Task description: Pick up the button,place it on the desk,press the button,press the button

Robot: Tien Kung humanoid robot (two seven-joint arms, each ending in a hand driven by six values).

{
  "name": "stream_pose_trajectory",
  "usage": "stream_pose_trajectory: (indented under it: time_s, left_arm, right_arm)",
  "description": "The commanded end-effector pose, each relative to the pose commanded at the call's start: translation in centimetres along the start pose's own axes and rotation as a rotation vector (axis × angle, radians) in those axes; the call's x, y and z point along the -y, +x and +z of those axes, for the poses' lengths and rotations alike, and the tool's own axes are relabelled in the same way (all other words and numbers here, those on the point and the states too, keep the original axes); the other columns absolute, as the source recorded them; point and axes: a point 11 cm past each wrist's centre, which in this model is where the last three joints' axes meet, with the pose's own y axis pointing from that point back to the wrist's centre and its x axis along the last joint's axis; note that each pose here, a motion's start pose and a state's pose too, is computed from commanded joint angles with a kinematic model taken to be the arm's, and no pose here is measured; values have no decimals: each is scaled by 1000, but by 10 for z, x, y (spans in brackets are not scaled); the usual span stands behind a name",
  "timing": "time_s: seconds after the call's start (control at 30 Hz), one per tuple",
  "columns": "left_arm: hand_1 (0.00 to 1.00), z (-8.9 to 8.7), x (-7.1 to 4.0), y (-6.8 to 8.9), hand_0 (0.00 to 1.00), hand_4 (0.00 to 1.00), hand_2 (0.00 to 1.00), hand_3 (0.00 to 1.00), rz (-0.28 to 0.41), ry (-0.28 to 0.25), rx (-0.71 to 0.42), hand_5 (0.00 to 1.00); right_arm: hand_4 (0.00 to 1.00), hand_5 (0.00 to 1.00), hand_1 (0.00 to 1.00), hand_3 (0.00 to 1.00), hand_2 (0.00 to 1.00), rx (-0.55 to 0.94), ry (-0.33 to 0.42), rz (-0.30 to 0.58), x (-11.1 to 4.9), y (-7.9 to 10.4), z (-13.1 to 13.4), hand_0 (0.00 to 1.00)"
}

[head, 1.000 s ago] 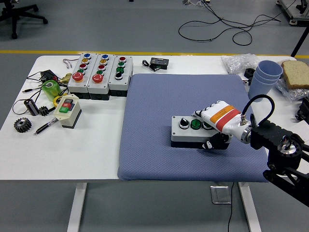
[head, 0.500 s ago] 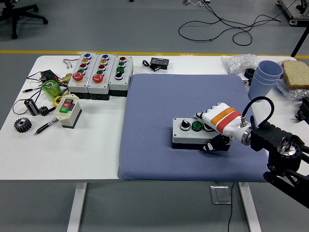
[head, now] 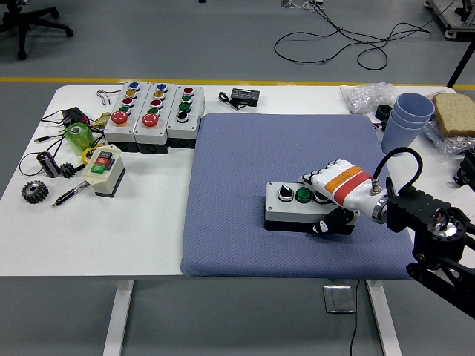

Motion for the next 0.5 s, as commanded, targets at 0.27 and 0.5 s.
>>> stream_pose_trajectory:
  time_s: [0.27,0.5]
  left_arm:
    - [635,0,0,0,598,362,677,548,-1,-1,-1,701]
    - [636,1,0,0,598,360,677,548,0,-3,-1,702]
  right_arm:
    - [998,512,787,932,882,32,-4,-25,-1,-1,1,899]
    - [998,518,842,998,930,87,-4,-45,-2,-3,1,913]
